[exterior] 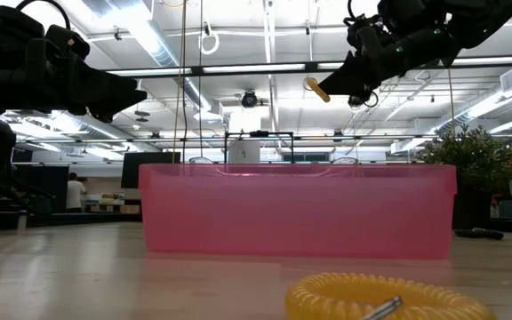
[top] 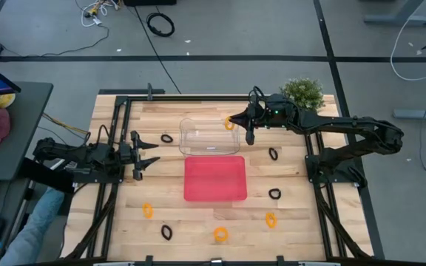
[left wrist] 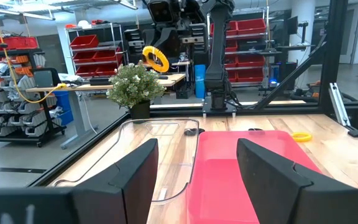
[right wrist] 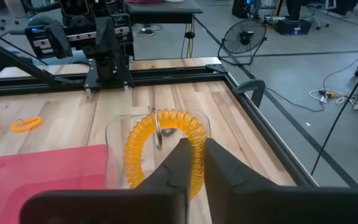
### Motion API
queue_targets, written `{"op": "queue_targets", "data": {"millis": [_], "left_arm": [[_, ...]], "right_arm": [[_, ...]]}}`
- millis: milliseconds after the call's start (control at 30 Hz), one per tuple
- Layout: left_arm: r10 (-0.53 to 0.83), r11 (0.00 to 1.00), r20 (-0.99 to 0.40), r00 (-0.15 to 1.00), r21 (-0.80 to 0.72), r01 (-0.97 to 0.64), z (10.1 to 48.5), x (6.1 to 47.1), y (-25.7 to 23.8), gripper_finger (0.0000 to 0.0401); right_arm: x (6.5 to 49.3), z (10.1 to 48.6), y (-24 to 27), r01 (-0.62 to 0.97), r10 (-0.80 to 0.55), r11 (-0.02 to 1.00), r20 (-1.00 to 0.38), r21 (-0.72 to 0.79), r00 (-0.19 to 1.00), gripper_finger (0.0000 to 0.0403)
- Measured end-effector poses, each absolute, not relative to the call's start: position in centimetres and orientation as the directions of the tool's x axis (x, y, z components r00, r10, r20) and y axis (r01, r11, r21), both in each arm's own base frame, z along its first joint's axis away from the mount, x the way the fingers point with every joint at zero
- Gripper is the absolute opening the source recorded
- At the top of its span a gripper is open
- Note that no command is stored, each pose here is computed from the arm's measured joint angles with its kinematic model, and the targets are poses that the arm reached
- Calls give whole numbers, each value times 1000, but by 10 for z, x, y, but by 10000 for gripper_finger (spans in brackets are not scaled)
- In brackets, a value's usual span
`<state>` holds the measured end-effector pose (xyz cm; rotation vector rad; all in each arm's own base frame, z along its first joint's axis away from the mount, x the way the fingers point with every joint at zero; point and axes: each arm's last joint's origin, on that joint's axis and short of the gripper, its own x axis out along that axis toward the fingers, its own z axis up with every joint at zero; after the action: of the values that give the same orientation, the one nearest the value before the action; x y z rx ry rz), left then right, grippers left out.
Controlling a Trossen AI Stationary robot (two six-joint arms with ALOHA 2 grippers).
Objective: Sort spring keychains
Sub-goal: Put the yellow spring keychain into the transparent bin
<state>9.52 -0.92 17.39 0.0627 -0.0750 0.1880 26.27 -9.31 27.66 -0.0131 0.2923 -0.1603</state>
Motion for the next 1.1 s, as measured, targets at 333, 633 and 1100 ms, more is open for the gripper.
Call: {"op": "queue_targets", "data": {"millis": [333,633,1100], "left_arm": [[184,980,80,980,55,-189,174,95,-9,222],[185,980,80,980,55,-189,174,95,-9,222],[184,980,81,980,55,-189,174,95,-9,222]], "right_arm": [[263,278,-93,157,-160,987,-275,-36,948,76],[263,278,-93,158,-160,987,-276,-32,948,118],[246,287,-81,144,-138,990,-321,-4,937,159]]}}
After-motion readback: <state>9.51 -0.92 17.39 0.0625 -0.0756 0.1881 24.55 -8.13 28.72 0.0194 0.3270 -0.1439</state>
